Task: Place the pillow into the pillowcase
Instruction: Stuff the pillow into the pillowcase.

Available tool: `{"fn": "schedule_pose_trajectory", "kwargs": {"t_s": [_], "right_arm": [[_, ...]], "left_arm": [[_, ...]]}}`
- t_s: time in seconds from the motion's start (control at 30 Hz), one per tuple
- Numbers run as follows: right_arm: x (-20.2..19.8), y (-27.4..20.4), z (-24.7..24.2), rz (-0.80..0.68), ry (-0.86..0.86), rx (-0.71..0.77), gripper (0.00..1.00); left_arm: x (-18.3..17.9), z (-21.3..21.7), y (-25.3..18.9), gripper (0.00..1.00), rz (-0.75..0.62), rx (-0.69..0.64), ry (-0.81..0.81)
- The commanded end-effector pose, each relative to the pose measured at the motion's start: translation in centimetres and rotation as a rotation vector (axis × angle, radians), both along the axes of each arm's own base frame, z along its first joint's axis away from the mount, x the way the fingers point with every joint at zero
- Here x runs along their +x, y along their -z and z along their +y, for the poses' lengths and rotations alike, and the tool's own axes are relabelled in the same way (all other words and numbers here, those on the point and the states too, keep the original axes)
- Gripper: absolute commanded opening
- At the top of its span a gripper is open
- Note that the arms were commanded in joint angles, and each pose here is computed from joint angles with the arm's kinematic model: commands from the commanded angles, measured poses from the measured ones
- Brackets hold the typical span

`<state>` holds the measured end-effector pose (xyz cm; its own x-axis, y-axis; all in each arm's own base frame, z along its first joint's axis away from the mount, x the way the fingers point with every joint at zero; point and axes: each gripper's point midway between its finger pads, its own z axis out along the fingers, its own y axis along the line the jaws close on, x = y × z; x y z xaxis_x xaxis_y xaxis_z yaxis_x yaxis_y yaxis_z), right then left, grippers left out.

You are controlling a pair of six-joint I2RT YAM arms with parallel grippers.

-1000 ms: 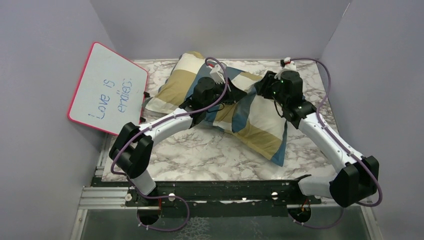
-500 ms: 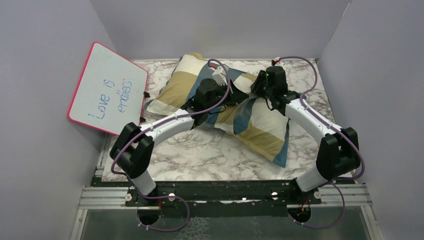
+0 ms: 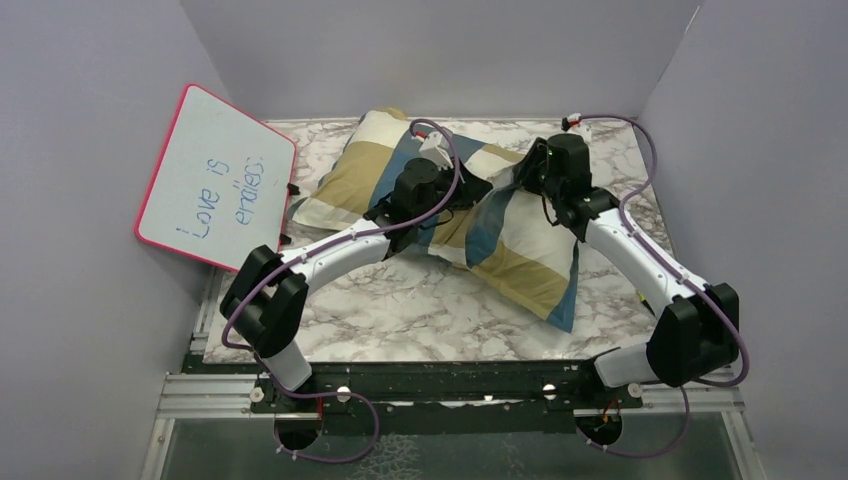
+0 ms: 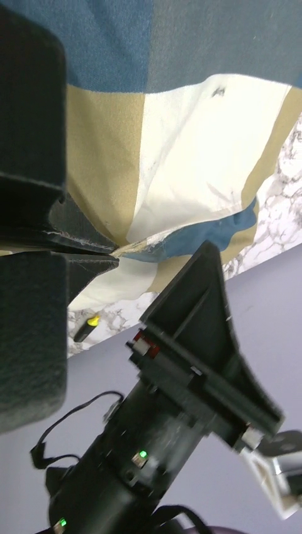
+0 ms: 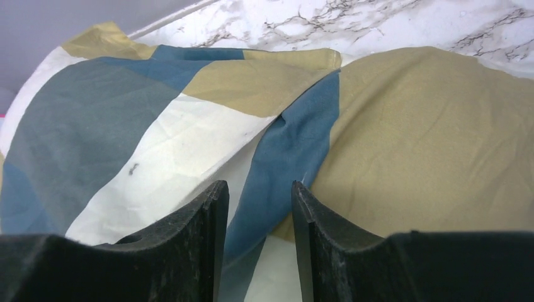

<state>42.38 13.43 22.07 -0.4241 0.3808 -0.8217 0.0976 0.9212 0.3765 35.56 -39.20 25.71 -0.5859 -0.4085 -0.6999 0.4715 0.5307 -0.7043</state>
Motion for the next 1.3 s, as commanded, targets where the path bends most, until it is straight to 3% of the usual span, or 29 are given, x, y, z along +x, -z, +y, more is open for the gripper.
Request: {"fn": "schedule_pose_trajectory", "kwargs": {"t_s": [0.0,0.37,0.43,0.53,0.6,0.7,0.93,1.1,1.27], "right_arm": [[-1.1,-0.5,-0.2,-0.019,-0.008,0.016,0.45],[2.1,2.7,3.5,0.036,-0.084,0.120,0.52],[2.9,2.4,4.7,0.002,-0.119,0.171,0.42],[3.6,0.2,6.0,-0.103,-0.169,0.248,0.09],[3.3,-2.0,6.8,-0.196,-0.212,0.318,0.01],[2.8,-5.4,8.0,-0.354,-0.284,0.423,0.00],[0.7,-7.9,11.1,-0.504,-0.492,0.643,0.00],[1.2,-9.6,9.1,-0.627,-0.376,0.707,0.00],[3.9,-8.4,7.0,-0.621,-0.191,0.713,0.00]], "left_arm": [[0.9,0.5,-4.6,0.00,-0.068,-0.074,-0.070],[0.4,-0.7,-6.8,0.00,-0.091,-0.144,-0.011],[0.3,-1.2,-7.5,0.00,-0.100,-0.167,0.009],[0.2,-2.0,-7.9,0.00,-0.095,-0.183,0.046],[0.1,-2.3,-7.8,0.00,-0.088,-0.191,0.059],[-0.1,-2.5,-7.8,0.00,-0.085,-0.201,0.073],[-0.3,-3.6,-9.0,0.00,-0.090,-0.262,0.125],[-0.7,-4.6,-9.6,0.00,-0.083,-0.295,0.173],[-2.6,-5.6,-10.7,0.00,-0.113,-0.319,0.247]]}}
